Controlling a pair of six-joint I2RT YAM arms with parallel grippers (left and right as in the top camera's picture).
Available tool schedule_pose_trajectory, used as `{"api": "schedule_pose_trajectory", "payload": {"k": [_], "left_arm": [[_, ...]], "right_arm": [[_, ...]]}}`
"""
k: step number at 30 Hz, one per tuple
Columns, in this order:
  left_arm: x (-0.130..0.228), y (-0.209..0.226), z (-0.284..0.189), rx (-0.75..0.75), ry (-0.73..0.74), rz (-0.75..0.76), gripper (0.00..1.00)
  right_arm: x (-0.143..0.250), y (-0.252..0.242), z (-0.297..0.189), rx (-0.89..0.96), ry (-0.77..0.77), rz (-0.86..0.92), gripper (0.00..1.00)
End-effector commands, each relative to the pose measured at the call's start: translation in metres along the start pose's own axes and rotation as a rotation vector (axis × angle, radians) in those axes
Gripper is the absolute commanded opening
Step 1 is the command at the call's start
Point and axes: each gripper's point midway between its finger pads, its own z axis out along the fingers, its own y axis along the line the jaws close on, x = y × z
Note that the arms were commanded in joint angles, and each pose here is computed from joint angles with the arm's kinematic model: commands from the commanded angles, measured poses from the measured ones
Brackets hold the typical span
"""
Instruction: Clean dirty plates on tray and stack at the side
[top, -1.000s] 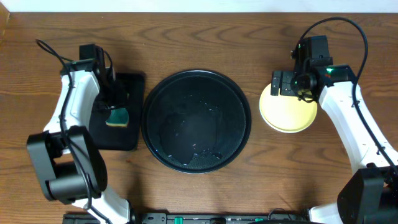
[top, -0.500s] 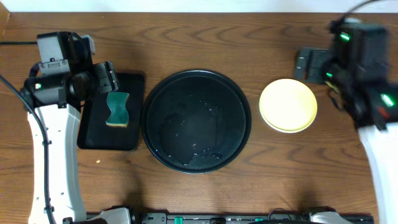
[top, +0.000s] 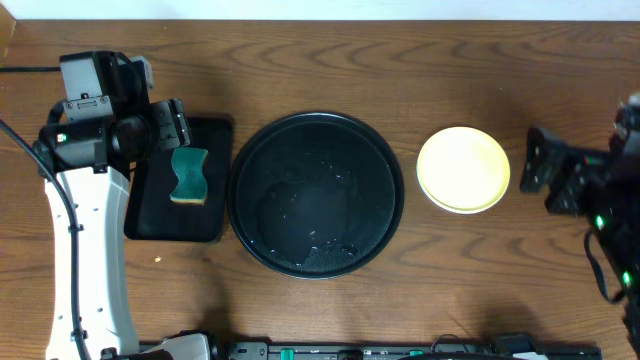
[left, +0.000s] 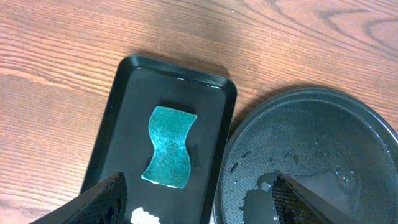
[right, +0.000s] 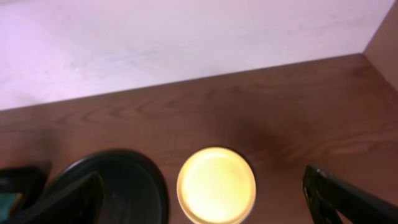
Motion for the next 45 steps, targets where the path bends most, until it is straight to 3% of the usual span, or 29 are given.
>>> {"api": "schedule_pose_trajectory", "payload": {"k": [1,6,12,28,38,45], "left_arm": [[0.000,-0.002,0.001,0.012,0.004,-0.002,0.75],[0.000,-0.002,0.001,0.012,0.004,-0.002,0.76],[0.000,-0.002,0.001,0.012,0.004,-0.002,0.75],[0.000,-0.002,0.001,0.012,0.004,-0.002,0.76],[0.000,-0.002,0.001,0.012,0.004,-0.002,0.76],[0.000,-0.002,0.001,0.012,0.004,-0.002,0.76]], "right_arm": [[0.008,-0.004,-0.015,0.010,0.008,-0.015,0.99],[0.023,-0.016,-0.019,0.067,0.056,-0.028,0.99],[0.039,-0.034,0.009,0.137,0.028,-0.058,0.99],[0.140,-0.039,0.070,-0.022,-0.321,-0.072,0.99],[0.189,-0.042,0.093,-0.070,-0.421,-0.039,0.99],[0.214,-0.046,0.108,-0.072,-0.410,-0.027,0.99]]}}
